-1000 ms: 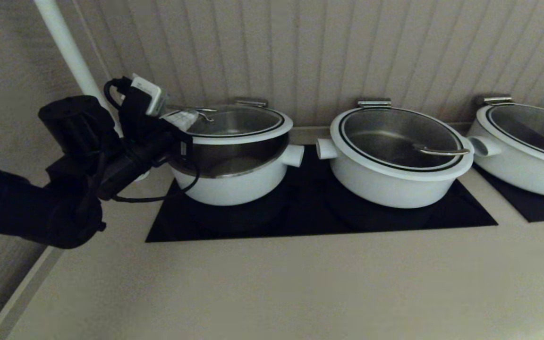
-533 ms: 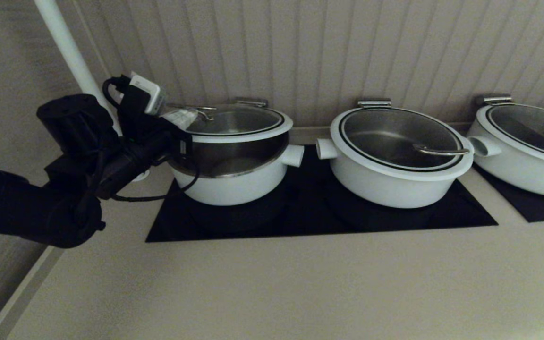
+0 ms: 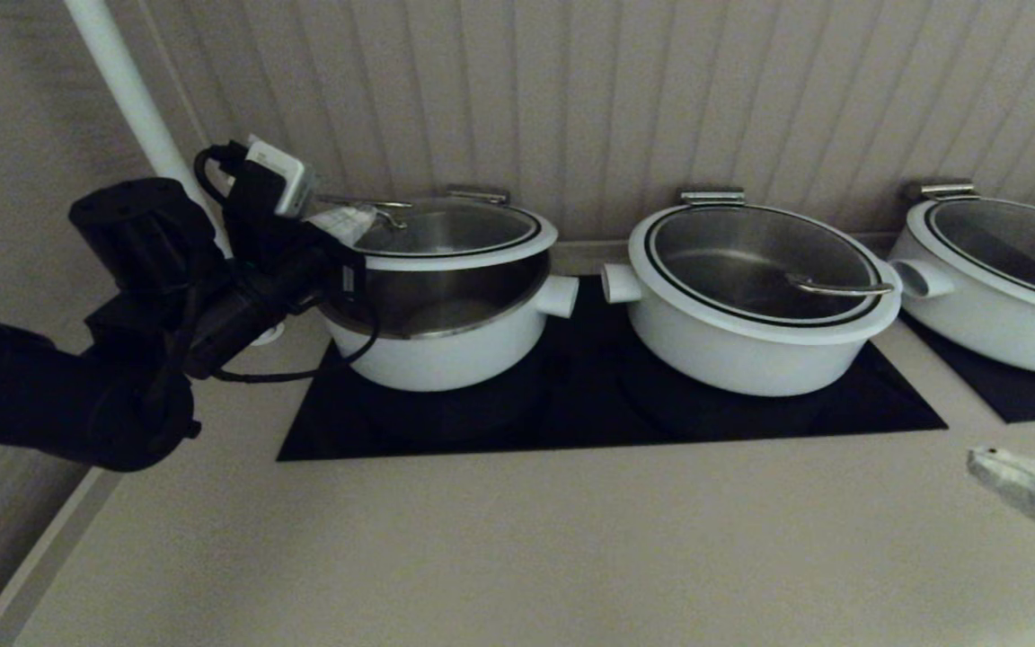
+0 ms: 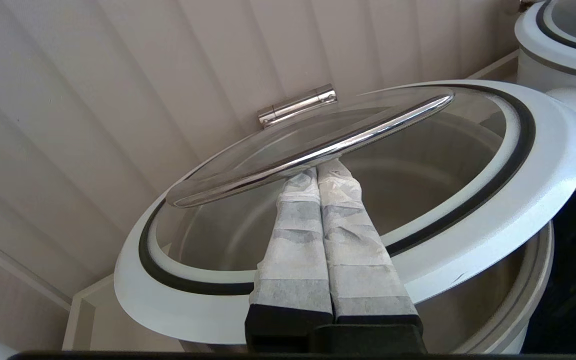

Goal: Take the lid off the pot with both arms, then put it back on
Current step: Hold the pot lid with the right arm

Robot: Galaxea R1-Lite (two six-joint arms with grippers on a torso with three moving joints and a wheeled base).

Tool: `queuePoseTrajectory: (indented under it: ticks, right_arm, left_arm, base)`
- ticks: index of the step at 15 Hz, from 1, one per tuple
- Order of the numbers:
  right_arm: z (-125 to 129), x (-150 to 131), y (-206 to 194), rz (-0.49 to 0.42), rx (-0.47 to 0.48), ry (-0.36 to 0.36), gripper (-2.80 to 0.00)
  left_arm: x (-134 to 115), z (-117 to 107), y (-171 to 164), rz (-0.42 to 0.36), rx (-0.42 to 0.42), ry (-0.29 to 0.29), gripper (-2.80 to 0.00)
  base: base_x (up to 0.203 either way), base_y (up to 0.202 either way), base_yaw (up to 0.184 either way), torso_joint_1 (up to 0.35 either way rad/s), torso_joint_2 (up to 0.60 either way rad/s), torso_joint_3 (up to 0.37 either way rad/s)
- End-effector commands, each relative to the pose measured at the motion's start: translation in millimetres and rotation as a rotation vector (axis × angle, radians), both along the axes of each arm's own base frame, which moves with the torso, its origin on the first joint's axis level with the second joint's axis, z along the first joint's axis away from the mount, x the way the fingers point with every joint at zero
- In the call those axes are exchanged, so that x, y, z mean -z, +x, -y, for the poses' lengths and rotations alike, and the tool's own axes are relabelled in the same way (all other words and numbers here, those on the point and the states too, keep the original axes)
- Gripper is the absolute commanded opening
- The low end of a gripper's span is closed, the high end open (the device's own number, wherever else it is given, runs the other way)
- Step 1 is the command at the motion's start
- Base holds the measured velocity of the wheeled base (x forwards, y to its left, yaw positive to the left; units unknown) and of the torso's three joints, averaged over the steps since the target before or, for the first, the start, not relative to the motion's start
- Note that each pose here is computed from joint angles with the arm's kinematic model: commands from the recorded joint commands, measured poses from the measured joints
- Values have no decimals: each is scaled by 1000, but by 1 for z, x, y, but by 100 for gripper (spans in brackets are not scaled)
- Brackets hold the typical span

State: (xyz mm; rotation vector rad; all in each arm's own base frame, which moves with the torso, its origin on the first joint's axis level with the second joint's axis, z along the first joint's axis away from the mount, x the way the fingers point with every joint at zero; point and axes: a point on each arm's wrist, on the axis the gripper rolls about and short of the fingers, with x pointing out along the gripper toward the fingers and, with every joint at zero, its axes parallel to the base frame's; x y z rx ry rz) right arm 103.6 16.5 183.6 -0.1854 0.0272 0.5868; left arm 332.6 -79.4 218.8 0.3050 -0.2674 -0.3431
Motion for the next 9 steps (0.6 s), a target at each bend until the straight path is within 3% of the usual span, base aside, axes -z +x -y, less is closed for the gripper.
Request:
queuePoseTrajectory:
  ticks: [1,5,9]
  right_arm:
    - [-4,12,35,-88,-73,-27,-280]
    - [-34,13,70,-56,-296,-80,-280]
    - [-50,15,100,-86,-348,-84,-280]
  left_arm:
    - [0,0,0,6,1,1,-280]
    - [1,0,1,1,0,-3,-280]
    - [2,1,2,0,1,-3,-280]
  base:
    - [0,0,0,0,0,0]
    - [0,0,0,0,0,0]
    - [0,0,0,0,0,0]
